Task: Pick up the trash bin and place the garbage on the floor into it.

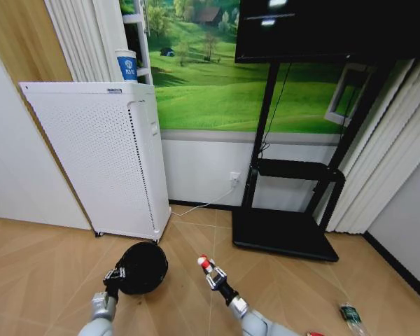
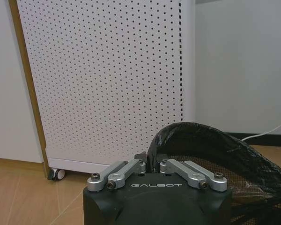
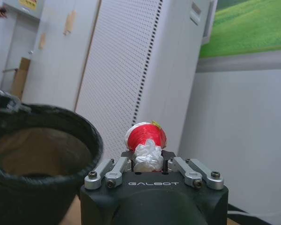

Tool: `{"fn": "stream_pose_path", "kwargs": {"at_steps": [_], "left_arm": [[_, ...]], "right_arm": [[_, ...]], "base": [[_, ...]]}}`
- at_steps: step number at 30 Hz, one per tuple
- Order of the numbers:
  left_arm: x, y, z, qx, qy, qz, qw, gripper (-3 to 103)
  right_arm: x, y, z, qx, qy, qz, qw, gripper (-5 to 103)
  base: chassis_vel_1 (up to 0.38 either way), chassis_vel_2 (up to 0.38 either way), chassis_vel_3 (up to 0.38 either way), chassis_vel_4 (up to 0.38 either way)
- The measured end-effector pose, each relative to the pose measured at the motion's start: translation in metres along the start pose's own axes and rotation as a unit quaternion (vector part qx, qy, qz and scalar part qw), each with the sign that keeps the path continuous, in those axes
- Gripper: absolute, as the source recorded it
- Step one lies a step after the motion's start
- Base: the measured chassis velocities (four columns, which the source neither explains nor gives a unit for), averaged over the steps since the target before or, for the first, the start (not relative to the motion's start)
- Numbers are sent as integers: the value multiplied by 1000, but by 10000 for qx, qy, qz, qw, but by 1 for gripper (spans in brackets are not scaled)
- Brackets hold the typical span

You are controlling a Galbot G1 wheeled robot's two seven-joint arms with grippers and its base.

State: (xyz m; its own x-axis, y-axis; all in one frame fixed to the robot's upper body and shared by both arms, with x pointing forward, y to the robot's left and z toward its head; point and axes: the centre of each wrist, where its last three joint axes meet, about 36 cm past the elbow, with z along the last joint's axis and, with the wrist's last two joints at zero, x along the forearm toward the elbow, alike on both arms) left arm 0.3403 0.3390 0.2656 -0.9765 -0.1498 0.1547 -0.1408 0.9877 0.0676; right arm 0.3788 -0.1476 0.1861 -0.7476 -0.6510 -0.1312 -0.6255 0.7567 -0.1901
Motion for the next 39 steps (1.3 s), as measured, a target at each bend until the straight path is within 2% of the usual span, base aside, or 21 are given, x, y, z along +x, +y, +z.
{"fn": "stream_pose_path", "kwargs": {"at_steps": [6, 12, 25, 34, 35, 37, 39], "left_arm": [[-20, -16, -9, 76, -65, 40, 9999, 7], [-21, -30, -7, 151, 0, 96, 9998, 7], [-17, -48, -1, 207, 92, 239, 9995, 7], [-12, -57, 4, 252, 130, 305, 9991, 7], [-11, -58, 4, 258, 130, 308, 9991, 7], [-8, -59, 4, 289, 141, 320, 9990, 7], [-8, -59, 4, 291, 142, 321, 9990, 7]], "right_arm": [[-46, 33, -12, -220, -355, -293, 9987, 29], [-82, 59, -19, -388, -441, -425, 9974, 29], [-104, 82, -9, -491, -200, -516, 9973, 29], [-137, 111, -10, -434, -201, -655, 9967, 29], [-138, 113, -11, -422, -184, -651, 9968, 26], [-142, 118, -10, -387, -141, -624, 9972, 34], [-142, 118, -10, -386, -140, -617, 9972, 34]], "base": [[0, 0, 0, 0], [0, 0, 0, 0], [0, 0, 0, 0], [0, 0, 0, 0], [0, 0, 0, 0], [0, 0, 0, 0], [0, 0, 0, 0]]}}
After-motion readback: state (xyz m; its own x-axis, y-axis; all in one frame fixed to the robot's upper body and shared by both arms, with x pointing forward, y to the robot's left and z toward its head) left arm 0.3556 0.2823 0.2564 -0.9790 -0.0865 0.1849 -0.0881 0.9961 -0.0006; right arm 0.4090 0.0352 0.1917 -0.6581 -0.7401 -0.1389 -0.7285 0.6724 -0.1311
